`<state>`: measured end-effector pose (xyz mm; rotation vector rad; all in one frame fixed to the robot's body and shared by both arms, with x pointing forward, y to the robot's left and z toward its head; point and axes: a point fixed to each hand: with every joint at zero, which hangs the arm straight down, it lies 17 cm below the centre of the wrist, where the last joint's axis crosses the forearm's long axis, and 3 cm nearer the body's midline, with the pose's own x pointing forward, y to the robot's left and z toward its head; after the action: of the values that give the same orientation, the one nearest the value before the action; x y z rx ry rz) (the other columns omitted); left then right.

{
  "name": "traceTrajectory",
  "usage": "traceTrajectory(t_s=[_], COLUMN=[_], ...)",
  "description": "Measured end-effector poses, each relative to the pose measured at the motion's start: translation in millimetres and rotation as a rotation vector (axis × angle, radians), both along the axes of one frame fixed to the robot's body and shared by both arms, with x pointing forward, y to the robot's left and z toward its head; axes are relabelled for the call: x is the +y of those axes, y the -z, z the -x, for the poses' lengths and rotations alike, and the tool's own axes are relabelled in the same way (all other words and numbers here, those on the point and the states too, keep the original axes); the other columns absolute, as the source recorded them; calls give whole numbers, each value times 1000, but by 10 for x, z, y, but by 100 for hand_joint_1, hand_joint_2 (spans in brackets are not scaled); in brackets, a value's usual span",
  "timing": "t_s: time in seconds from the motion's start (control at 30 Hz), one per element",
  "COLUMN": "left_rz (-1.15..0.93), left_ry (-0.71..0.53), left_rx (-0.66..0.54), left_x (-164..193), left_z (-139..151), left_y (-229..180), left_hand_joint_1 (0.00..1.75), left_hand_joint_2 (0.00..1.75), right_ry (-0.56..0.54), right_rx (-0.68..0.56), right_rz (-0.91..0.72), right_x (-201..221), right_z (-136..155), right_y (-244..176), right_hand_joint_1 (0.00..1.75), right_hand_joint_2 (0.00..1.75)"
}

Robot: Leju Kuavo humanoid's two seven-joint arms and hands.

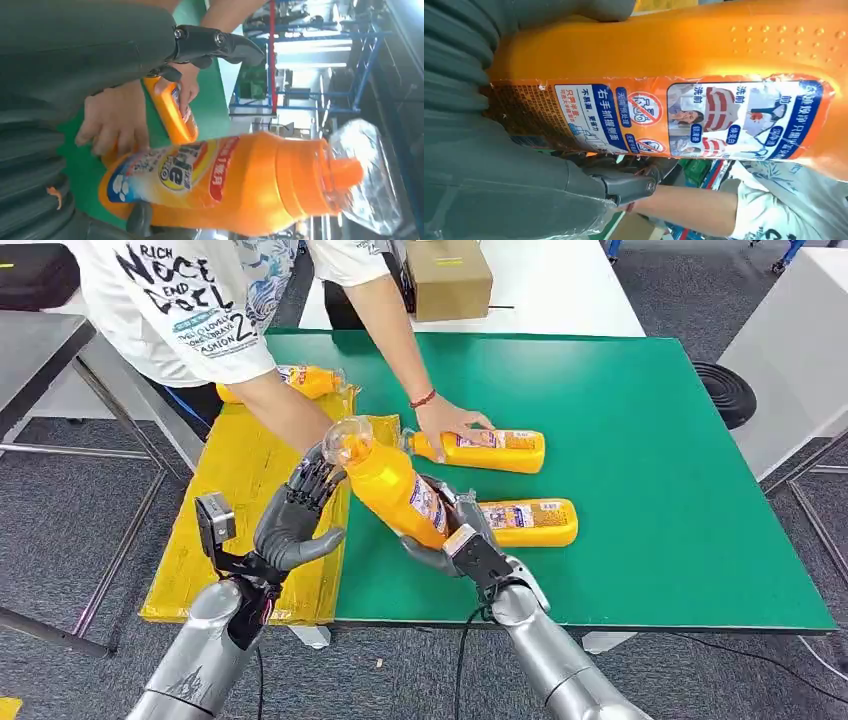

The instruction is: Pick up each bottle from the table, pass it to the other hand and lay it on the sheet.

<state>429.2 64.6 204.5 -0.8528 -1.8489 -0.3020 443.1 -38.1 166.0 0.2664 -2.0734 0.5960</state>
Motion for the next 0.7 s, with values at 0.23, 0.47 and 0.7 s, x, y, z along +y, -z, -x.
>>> traceTrajectory(t_s=[0.23,0.47,0.7], left_rz=[-14,-25,-52], left_ry=[70,147,165], left_rx=[-8,40,35], left_x=[-157,-379,-487], left_z=[79,100,91], left_y=[-44,-68,-35], left_hand_joint_1=[0,0,0], left_hand_joint_2=[175,175,175], right_ry=[-25,-71,-70], right_rx=[-12,7,35], right_rz=[62,69,57], right_x=[138,375,383], right_z=[61,148,143], right_y=[91,141,198], right_hand_joint_1=[175,175,175], right_hand_joint_2=[175,175,175])
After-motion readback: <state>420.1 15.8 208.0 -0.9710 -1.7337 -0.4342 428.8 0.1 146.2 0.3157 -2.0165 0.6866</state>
